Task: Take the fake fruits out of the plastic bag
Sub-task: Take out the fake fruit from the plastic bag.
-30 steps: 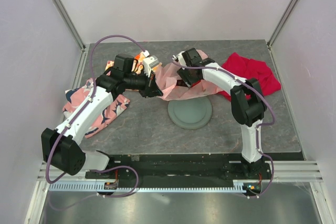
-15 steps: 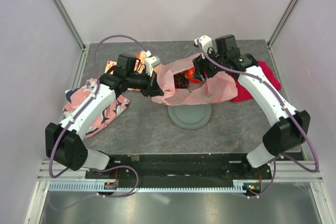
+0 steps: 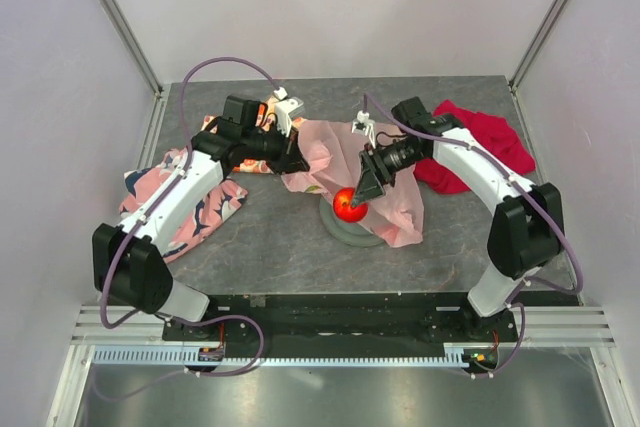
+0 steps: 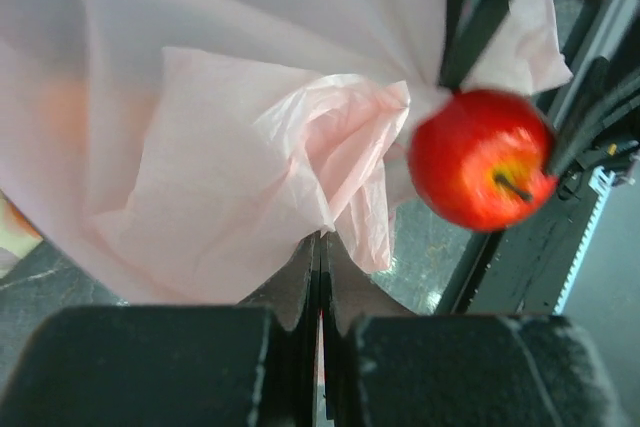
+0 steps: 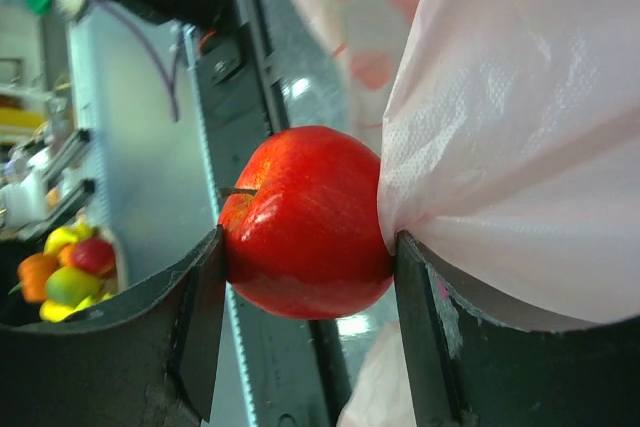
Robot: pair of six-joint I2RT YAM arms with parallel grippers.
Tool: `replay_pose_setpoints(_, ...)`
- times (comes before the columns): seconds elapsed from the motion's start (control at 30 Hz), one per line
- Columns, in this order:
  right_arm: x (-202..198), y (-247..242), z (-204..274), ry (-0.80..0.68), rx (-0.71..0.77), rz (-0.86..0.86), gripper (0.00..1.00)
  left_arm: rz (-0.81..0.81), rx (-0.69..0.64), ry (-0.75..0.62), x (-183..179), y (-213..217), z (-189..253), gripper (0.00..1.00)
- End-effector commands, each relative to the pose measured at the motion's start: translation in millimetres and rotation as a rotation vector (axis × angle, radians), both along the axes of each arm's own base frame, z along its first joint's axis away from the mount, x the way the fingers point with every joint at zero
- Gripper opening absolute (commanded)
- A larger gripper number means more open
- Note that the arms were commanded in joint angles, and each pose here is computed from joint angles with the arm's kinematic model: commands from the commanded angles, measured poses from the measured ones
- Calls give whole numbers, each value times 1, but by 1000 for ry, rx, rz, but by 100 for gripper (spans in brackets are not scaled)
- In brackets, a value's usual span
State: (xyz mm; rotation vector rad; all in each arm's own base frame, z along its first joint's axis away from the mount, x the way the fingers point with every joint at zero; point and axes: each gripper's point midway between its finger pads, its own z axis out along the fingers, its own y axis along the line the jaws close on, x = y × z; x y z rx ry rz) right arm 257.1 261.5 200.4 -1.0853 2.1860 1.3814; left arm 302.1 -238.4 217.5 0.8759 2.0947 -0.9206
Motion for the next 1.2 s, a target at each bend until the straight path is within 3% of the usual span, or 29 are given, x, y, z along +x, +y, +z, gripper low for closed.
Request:
replay_pose_setpoints(0.0,-55,9,14,92,110,216,49,11,-6,-93,31,-5,21,2)
replay_pose_setpoints(0.1,-67,15,2,93,94,276,48,5,-43,-78,44,-16,30,2)
replay_pose_setpoints(0.23,-52,18,-24,99,27,254,43,57,-84,-86,74,-27,46,2)
replay_pose_setpoints(0.47,-1,10,35,-39,31,139,43,59,-139,-117,118,-50,73,1)
replay_pose_setpoints(0.57,52,-9,89,-233,37,13,45,56,-149,-135,122,-52,79,2)
replay_pose_setpoints(0.7,88,-30,90,-299,-7,-76,44,57,-163,-109,121,-55,77,2)
replay_pose_setpoints(0.9,37,-5,53,-74,93,50,44,103,-143,-105,138,-53,68,2)
replay_pose_setpoints(1.07,-15,12,8,17,51,208,45,114,-140,-64,151,-59,46,2)
replay_pose_setpoints(1.17,-21,12,-18,105,33,225,44,104,-137,-48,147,-59,40,2)
